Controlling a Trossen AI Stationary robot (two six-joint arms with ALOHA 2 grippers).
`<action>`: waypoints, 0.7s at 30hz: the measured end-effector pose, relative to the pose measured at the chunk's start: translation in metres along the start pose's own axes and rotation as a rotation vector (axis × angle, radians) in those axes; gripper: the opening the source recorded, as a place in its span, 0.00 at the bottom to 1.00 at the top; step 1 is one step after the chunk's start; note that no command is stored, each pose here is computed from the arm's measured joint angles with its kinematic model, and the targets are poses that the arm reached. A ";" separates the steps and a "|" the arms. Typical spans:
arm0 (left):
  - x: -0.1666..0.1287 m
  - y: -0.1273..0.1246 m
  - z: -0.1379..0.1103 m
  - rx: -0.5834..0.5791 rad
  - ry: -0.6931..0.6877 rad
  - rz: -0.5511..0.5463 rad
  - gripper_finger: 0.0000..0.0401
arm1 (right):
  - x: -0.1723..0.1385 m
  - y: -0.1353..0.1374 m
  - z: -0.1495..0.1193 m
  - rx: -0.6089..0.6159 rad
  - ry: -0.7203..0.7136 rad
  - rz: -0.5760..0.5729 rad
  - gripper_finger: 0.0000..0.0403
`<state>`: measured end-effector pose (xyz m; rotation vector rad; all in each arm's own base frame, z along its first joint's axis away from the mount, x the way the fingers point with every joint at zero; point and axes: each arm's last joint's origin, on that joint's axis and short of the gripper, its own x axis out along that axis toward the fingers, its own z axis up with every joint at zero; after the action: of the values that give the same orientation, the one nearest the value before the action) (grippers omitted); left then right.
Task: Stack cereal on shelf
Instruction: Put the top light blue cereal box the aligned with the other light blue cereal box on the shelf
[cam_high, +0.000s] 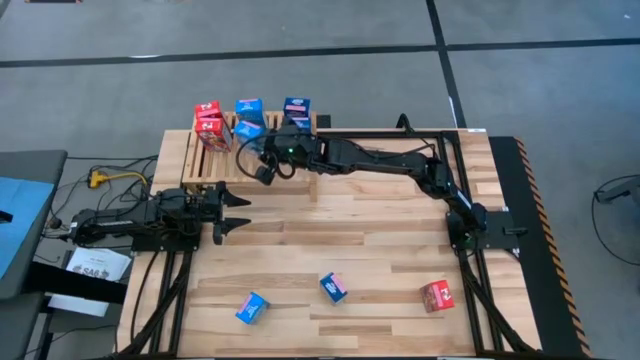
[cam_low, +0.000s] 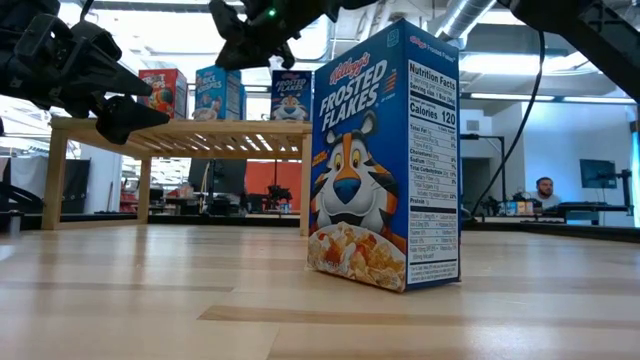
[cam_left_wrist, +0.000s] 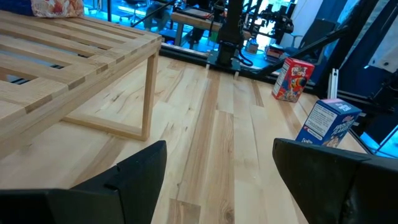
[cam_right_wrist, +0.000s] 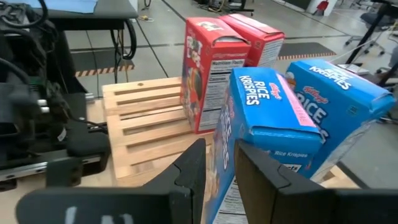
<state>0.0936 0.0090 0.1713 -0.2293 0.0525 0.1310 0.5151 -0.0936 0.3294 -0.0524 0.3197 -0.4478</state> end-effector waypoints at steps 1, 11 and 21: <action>0.000 0.000 0.000 0.000 0.000 -0.001 0.71 | 0.000 0.000 0.000 -0.001 0.004 -0.002 0.27; 0.000 0.000 0.000 0.000 0.000 0.000 0.71 | 0.000 0.000 -0.002 -0.003 0.018 -0.021 0.27; 0.000 0.000 0.000 0.000 0.000 0.000 0.71 | -0.004 0.012 -0.001 -0.006 0.013 0.002 0.27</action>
<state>0.0936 0.0090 0.1713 -0.2295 0.0524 0.1308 0.5166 -0.0811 0.3280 -0.0549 0.3342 -0.4454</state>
